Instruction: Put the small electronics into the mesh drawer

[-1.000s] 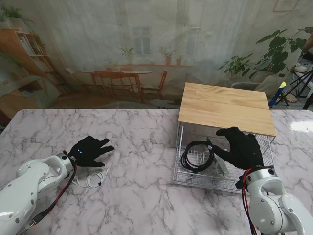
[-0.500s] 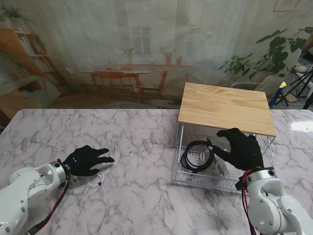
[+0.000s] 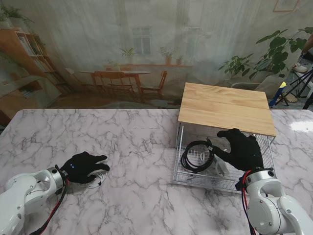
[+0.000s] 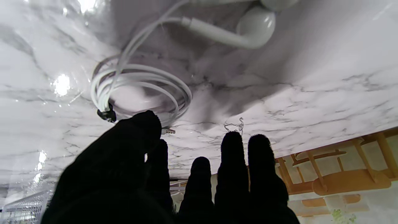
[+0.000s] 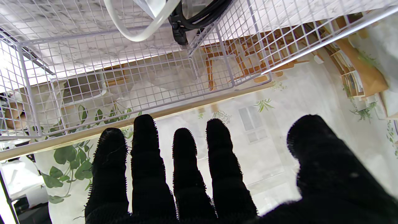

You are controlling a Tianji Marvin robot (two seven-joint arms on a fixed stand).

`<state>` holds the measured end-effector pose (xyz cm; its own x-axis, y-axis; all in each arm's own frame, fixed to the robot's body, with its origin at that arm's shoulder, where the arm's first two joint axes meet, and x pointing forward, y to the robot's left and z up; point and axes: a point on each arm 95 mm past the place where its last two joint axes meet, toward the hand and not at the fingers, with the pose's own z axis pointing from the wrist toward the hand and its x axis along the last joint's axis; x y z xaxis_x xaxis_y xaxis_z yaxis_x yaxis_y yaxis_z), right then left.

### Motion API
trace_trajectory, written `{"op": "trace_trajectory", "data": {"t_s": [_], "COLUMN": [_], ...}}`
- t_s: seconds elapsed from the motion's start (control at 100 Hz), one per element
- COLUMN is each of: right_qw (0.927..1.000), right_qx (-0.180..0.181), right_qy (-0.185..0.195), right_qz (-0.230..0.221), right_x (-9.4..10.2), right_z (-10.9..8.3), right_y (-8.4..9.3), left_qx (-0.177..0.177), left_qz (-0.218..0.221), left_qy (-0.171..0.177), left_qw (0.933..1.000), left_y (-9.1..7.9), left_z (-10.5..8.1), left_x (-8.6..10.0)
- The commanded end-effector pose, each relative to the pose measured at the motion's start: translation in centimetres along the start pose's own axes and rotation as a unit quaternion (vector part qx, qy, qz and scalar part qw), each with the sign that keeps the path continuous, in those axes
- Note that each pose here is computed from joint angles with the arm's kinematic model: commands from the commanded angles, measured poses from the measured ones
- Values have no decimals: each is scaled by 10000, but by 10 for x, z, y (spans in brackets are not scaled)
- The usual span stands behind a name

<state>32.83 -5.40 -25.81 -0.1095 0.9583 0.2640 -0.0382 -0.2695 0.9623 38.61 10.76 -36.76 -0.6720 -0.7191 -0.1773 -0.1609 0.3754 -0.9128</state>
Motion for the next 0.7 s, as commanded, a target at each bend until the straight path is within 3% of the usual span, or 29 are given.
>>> {"op": "trace_trajectory", "data": {"t_s": [0.0,0.25,0.69], "right_qw": [10000,10000,9999], "right_qx": [40,31,-26], "right_qy": [-44,-71,-106], "right_qz": [2,26,75], "right_x": [-1,-1,-1], "right_z": [-1,-1,-1], "right_y": [-4,-5,-5], "left_qx": [-59,-197,-230], "left_qz": [99,-81,43], "left_qy": [20,-48,-4], "left_qw": [9999,9998,9997], "left_y": [5,13,22], "left_z": [0,4,8], "left_x": [1,3,8]}}
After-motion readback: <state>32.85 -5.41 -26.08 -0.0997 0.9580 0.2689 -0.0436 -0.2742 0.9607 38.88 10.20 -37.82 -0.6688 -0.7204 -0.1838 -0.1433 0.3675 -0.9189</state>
